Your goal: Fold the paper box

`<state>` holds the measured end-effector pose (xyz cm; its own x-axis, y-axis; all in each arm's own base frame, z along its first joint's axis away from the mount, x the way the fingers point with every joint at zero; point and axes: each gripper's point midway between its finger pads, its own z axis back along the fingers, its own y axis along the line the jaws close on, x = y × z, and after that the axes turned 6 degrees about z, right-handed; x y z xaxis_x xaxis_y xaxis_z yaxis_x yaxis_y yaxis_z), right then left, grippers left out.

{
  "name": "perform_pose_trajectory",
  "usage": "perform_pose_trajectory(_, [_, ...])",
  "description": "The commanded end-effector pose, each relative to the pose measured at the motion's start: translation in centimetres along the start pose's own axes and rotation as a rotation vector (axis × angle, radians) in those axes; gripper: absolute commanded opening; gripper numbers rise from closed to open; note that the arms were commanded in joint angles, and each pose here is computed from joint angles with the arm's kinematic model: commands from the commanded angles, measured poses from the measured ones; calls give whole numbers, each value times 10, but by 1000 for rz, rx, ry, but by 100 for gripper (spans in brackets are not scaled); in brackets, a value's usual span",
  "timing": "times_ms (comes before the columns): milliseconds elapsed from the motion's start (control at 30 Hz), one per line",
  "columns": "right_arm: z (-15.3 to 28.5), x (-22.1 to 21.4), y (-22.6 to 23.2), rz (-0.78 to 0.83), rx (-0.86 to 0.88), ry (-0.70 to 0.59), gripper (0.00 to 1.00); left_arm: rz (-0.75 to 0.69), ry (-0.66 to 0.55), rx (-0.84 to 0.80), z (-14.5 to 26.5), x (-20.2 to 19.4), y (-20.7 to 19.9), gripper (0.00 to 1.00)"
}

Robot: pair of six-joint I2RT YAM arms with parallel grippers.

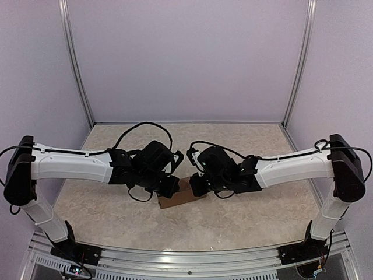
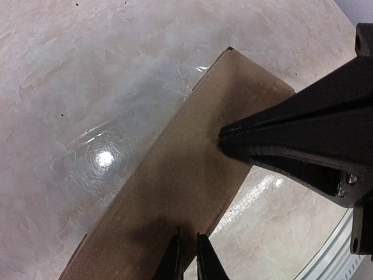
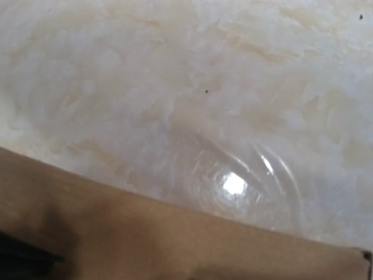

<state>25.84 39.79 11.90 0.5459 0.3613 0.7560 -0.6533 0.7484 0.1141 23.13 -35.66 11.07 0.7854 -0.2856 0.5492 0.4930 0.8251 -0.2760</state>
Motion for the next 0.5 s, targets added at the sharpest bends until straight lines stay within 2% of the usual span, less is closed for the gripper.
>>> perform_pose_trajectory(0, [-14,-29,-9,-18,-16,77,0,8,104,60,-13,-30,23,9])
perform_pose_trajectory(200, [-19,-61,-16,-42,-32,156,0,44,79,-13,-7,-25,22,10])
perform_pose_trajectory(333, [-18,-65,-18,-44,-38,168,0,57,23,-59,10,-9,17,16])
perform_pose_trajectory(467, [-16,-61,-16,-44,-33,163,0,71,-32,-40,27,6,24,17])
